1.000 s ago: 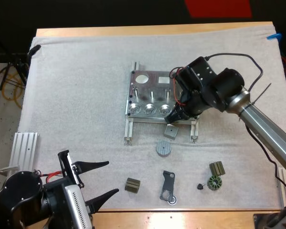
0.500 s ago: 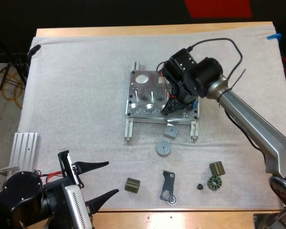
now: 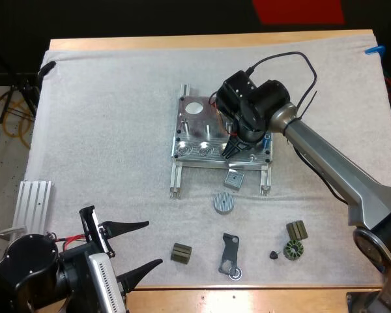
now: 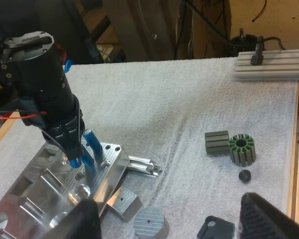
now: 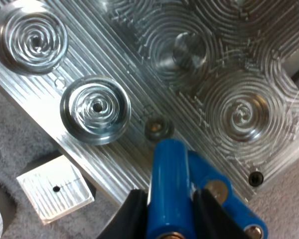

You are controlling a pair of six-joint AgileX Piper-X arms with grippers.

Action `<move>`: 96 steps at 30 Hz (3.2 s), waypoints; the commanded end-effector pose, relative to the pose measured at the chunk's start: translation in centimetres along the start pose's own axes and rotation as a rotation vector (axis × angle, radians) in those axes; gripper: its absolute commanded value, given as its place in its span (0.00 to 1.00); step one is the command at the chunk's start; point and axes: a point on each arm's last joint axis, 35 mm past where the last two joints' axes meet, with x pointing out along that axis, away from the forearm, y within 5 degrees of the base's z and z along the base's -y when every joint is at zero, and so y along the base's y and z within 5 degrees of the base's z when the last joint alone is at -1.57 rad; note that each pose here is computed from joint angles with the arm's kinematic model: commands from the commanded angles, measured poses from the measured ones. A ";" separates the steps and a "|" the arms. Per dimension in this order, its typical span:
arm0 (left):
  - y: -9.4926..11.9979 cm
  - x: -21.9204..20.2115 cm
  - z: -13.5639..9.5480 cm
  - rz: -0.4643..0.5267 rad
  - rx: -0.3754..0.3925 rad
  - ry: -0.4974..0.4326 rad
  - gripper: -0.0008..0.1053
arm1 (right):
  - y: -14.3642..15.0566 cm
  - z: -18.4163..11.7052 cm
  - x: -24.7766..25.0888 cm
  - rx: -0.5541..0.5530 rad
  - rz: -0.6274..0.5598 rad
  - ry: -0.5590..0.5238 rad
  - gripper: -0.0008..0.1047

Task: Load cells from right to left

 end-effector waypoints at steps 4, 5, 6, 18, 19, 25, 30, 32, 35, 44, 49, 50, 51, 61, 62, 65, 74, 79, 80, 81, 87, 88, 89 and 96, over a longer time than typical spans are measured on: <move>-0.2 -0.2 0.1 -0.016 -0.003 -0.016 0.56 | -0.3 0.2 0.1 -0.025 -0.007 -0.012 0.16; -0.2 -0.2 0.1 -0.021 -0.003 -0.017 0.56 | -0.3 0.3 0.2 -0.028 -0.008 -0.013 0.16; -0.2 -0.2 0.1 -0.029 -0.003 -0.020 0.56 | -0.3 0.3 0.3 -0.040 -0.006 -0.011 0.16; -0.2 -0.2 0.1 -0.029 -0.003 -0.020 0.56 | -0.2 0.6 1.6 -0.063 0.000 0.000 0.16; -0.2 -0.2 0.1 -0.029 -0.003 -0.020 0.56 | -0.2 0.6 1.8 -0.064 -0.003 0.007 0.16; -0.2 -0.2 0.1 -0.029 -0.003 -0.020 0.56 | -0.2 0.7 2.7 -0.075 0.001 0.027 0.16; -0.2 -0.2 0.1 -0.029 -0.003 -0.020 0.56 | -0.1 0.7 3.1 -0.076 0.006 0.035 0.16; -0.2 -0.2 0.1 -0.029 -0.003 -0.020 0.56 | -0.1 0.7 3.1 -0.076 0.006 0.035 0.16; -0.2 -0.2 0.1 -0.029 -0.003 -0.020 0.56 | -0.1 0.7 3.1 -0.077 0.013 0.040 0.16; -0.2 -0.2 0.1 -0.029 -0.003 -0.020 0.56 | 0.5 0.4 3.0 -0.087 0.070 0.057 0.16; -0.2 -0.2 0.1 -0.029 -0.003 -0.020 0.56 | 1.0 0.8 2.9 -0.104 0.048 0.058 0.16; -0.2 -0.2 0.1 -0.029 -0.003 -0.020 0.56 | 1.0 0.8 2.9 -0.104 0.047 0.057 0.16; -0.2 -0.2 0.1 -0.029 -0.003 -0.020 0.56 | 1.0 0.8 2.9 -0.103 0.048 0.057 0.16; -0.2 -0.2 0.1 -0.029 -0.003 -0.020 0.56 | 0.8 1.3 3.0 -0.100 0.024 0.017 0.16; -0.2 -0.2 0.1 -0.029 -0.003 -0.020 0.56 | 0.8 1.3 3.0 -0.104 0.024 0.016 0.16; -0.2 -0.2 0.1 -0.029 -0.003 -0.020 0.56 | 0.8 1.3 3.4 -0.105 0.028 0.023 0.16; -0.2 -0.2 0.1 -0.029 -0.003 -0.020 0.56 | 0.7 1.6 4.1 -0.104 0.001 0.023 0.16; -0.2 -0.2 0.1 -0.029 -0.003 -0.020 0.56 | 0.6 1.8 4.1 -0.101 -0.018 0.017 0.16; -0.2 -0.2 0.1 -0.029 -0.003 -0.020 0.56 | 0.5 1.8 4.1 -0.100 -0.030 0.016 0.16; -0.2 -0.2 0.1 -0.029 -0.003 -0.020 0.56 | 0.5 1.9 4.1 -0.106 -0.039 0.014 0.16; -0.2 -0.2 0.1 -0.029 -0.003 -0.020 0.56 | 0.4 1.9 4.1 -0.128 -0.053 0.019 0.16; -0.2 -0.2 0.1 -0.029 -0.003 -0.020 0.56 | 0.4 1.9 4.1 -0.128 -0.054 0.020 0.16; -0.2 -0.2 0.1 -0.029 -0.003 -0.020 0.56 | 0.4 1.9 4.1 -0.128 -0.061 0.024 0.16; -0.2 -0.2 0.1 -0.029 -0.003 -0.020 0.56 | 0.2 1.7 4.1 -0.148 -0.117 0.060 0.16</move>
